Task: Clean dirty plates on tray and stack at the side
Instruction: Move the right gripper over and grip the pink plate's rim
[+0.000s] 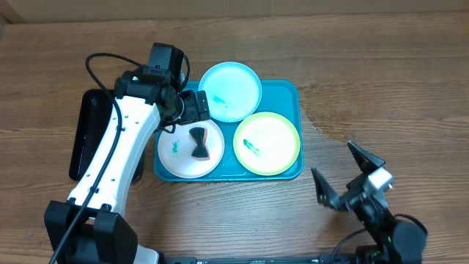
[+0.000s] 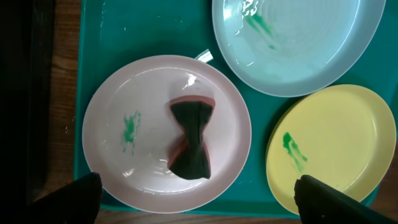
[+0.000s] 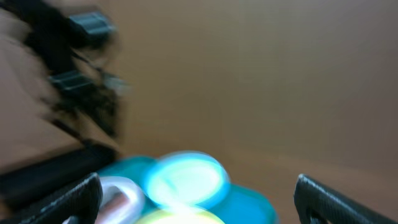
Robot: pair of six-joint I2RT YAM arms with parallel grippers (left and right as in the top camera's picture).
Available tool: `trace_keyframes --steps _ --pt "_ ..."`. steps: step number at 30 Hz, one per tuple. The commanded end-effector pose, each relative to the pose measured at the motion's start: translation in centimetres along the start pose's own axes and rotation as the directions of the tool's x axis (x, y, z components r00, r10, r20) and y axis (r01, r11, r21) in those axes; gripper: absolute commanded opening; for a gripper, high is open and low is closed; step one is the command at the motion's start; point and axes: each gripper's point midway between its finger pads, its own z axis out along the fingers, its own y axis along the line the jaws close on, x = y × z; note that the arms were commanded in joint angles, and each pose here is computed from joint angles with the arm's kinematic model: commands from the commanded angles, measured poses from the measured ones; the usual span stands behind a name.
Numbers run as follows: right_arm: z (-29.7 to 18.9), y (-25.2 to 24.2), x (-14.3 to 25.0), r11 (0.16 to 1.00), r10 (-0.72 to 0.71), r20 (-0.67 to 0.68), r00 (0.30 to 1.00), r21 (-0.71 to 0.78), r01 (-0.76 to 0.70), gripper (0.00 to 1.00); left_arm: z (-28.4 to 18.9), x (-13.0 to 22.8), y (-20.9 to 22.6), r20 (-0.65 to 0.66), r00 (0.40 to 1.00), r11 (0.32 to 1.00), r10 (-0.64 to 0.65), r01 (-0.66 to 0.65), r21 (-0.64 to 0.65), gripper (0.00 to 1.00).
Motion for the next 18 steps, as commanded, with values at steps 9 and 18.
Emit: trace_keyframes --steps 9,18 --pt "-0.2 1.9 -14.3 1.0 0.01 0.153 0.988 0.006 -0.011 1.0 -0.4 -0.6 0.4 0.025 1.0 1.0 -0.002 0.003 -0.018 1.0" --pt "4.6 3.7 -14.1 0.947 0.21 -0.509 0.835 -0.105 -0.302 1.0 -0.4 -0.6 0.4 0.025 1.0 1.0 -0.002 0.003 -0.018 0.88"
